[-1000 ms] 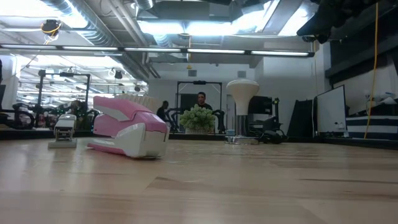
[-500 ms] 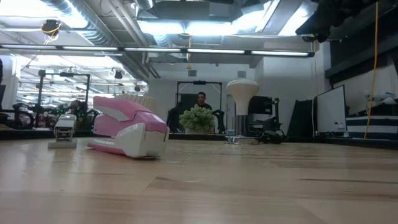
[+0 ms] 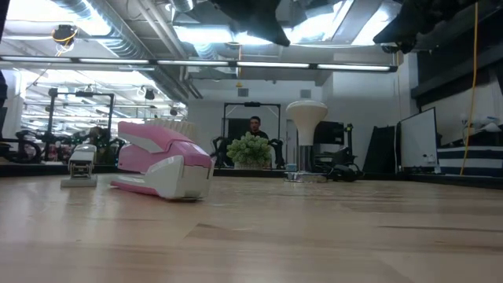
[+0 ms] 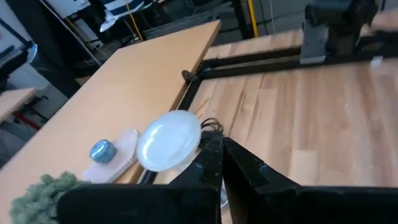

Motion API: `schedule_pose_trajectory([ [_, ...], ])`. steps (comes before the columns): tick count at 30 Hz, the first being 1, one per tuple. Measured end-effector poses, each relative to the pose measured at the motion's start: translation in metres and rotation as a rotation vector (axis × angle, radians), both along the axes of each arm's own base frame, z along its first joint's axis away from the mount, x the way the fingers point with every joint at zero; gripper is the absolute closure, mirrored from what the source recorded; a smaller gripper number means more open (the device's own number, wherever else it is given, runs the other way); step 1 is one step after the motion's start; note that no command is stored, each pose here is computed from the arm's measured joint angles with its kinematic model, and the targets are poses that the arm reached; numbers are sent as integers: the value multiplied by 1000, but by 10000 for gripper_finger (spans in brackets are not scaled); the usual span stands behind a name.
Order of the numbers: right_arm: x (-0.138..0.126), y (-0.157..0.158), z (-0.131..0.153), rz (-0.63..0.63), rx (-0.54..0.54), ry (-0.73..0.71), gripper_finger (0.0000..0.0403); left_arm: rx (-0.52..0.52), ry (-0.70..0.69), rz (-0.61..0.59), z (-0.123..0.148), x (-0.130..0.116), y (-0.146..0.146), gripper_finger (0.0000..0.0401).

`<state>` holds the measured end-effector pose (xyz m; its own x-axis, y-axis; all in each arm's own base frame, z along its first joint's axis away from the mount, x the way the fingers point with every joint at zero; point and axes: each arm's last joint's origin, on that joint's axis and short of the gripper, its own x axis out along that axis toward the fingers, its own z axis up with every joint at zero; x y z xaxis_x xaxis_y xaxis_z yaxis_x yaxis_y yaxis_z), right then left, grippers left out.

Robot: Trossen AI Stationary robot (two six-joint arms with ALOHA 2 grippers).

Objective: Screw lightbulb
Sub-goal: Remove the lightbulb from the lamp

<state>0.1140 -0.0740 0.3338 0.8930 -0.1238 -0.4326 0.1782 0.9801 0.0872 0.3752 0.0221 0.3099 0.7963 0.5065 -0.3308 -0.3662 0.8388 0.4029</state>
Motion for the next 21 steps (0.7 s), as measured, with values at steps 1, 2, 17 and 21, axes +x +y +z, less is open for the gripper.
schedule_pose_trajectory([
  [1, 0, 0, 0, 0, -1, -1, 400, 7, 13, -6, -1, 0, 3, 401],
  [2, 0, 0, 0, 0, -2, -2, 400, 18, 21, -9, -3, 1, 6, 401],
  [17, 19, -20, -9, -100, -59, 85, 400, -111, -77, 59, -17, 11, 57, 401],
  [21, 32, -33, -18, -164, -92, 150, 400, -111, -101, 93, -26, 16, 74, 401],
])
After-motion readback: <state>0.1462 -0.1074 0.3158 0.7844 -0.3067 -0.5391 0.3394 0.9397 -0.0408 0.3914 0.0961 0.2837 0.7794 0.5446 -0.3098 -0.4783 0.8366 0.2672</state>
